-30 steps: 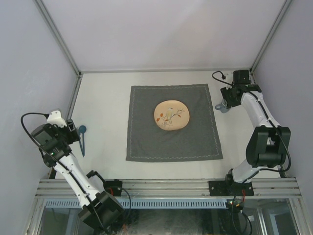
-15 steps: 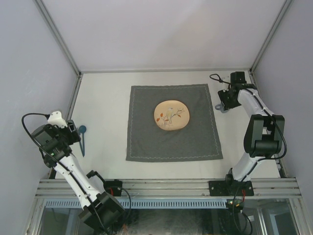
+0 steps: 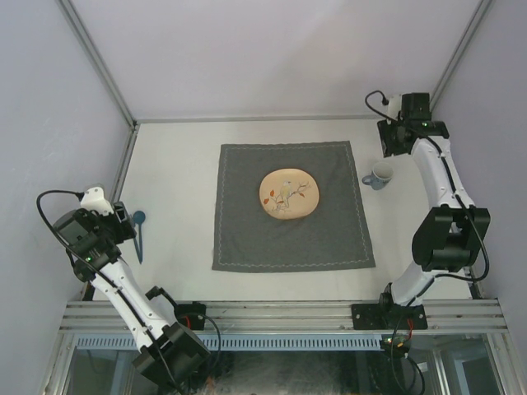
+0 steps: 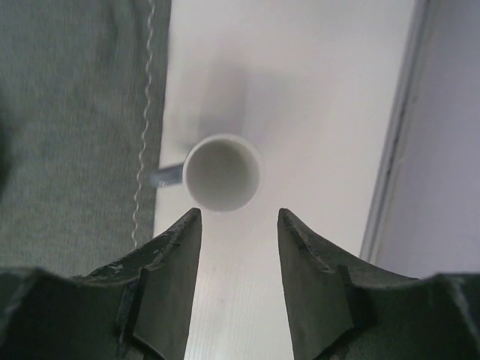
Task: Set the dinner table for one person
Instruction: Pick up the cup at the center of the board.
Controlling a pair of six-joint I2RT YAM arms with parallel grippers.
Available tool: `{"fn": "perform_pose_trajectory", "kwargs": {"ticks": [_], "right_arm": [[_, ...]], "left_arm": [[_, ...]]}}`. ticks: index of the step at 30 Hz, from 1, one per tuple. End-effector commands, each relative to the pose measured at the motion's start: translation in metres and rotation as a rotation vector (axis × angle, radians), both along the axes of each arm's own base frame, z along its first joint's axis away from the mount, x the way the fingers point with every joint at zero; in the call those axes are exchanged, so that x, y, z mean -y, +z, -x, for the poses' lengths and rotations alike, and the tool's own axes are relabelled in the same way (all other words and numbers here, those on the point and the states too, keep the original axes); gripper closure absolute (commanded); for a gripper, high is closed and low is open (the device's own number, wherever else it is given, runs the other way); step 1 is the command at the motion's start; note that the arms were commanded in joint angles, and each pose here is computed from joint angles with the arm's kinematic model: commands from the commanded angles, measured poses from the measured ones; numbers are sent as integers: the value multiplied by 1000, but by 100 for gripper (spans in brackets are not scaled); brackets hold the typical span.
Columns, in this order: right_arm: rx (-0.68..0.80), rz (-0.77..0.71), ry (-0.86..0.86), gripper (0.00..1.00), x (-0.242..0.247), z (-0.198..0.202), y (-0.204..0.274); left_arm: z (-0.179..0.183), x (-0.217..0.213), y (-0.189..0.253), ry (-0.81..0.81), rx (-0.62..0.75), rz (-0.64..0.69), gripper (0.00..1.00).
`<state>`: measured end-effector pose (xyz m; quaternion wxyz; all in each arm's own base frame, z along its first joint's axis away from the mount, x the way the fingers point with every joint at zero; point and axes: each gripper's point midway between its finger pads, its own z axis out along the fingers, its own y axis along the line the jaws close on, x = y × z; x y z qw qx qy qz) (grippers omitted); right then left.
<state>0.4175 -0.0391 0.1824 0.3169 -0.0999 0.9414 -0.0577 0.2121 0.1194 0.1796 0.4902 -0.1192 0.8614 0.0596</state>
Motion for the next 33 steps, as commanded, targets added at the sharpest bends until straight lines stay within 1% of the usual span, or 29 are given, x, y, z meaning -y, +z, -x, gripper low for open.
{"fn": "perform_pose_trajectory", "kwargs": {"ticks": [1, 8, 13, 17, 24, 33], "right_arm": [[55, 14, -79, 55, 17, -19, 27], [-41, -35, -141, 55, 45, -34, -24], [-75, -83, -156, 54, 52, -36, -43], [-90, -94, -154, 54, 51, -34, -49], [-85, -122, -133, 52, 43, -28, -44], [-142, -121, -123, 52, 36, -21, -67]], "left_arm": [[2, -2, -6, 0, -4, -22, 33], [10, 0, -11, -3, -22, -57, 33], [12, -1, -11, 0, -30, -67, 33], [10, 1, -8, -3, -24, -46, 33], [6, 0, -11, -4, -20, -20, 33], [6, -2, -16, 2, -29, -21, 33]]}}
